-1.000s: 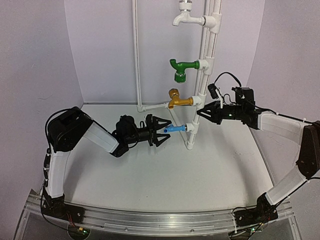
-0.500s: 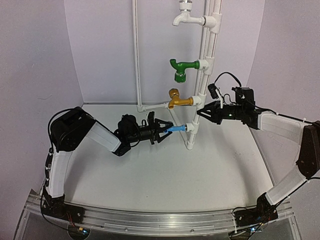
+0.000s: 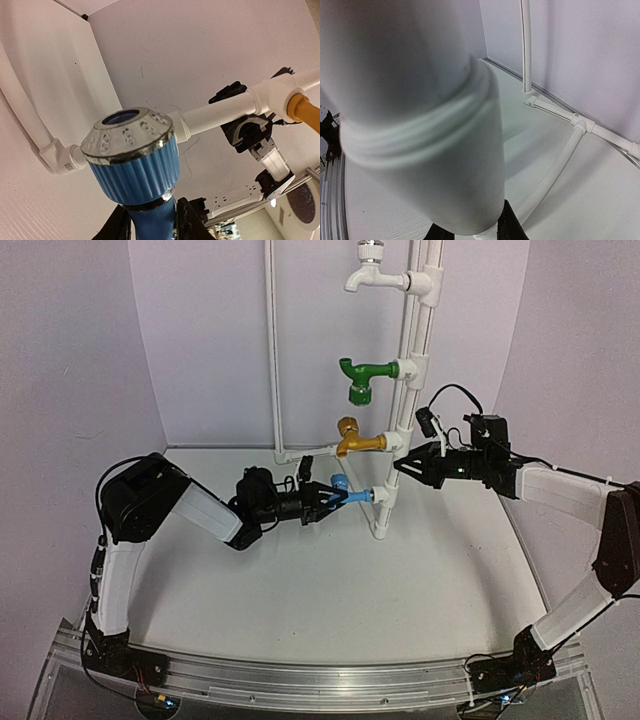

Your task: Install the water faucets

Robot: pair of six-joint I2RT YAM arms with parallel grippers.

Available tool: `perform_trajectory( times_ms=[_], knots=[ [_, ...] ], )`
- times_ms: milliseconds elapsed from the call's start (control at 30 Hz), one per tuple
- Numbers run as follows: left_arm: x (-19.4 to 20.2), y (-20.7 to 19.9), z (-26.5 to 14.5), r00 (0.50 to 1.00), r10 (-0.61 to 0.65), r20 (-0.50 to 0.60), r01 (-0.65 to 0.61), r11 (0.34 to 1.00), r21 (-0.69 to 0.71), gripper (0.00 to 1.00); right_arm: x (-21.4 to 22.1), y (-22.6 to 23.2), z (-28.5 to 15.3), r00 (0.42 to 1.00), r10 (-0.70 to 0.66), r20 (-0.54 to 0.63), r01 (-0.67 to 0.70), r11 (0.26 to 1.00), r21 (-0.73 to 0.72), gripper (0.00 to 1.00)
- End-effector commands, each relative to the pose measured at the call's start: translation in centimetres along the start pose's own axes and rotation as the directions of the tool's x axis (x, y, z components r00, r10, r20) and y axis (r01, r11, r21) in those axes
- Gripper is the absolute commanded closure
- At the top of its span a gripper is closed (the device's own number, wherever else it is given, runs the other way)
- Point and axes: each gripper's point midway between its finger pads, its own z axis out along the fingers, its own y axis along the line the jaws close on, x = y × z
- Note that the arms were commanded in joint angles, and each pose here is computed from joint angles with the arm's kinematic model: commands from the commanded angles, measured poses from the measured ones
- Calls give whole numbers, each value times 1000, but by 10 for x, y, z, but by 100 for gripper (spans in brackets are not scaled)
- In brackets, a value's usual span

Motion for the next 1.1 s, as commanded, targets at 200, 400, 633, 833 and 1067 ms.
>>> perform_trajectory(
  times_ms=[200, 400, 633, 833, 1067],
  knots=[
    [-2, -13, -5, 772, 635, -38, -636, 772, -9, 74, 14, 7, 1, 990, 129, -64, -130, 991, -21, 100],
    [3, -6, -12, 489, 869, -76, -872, 490, -16, 77, 16, 9, 1, 988, 138, -69, -141, 990, -30, 100],
    [0, -3, -14, 115, 987, -116, -993, 112, -34, 84, 13, 8, 2, 987, 143, -68, -146, 989, -33, 100],
    [9, 5, -9, -289, 942, -170, -953, -300, -45, 93, 13, 8, 3, 986, 151, -69, -153, 987, -37, 100],
    [10, 12, -8, -701, 679, -217, -672, -731, -118, 90, 13, 7, 4, 986, 153, -70, -156, 987, -35, 100]
  ],
)
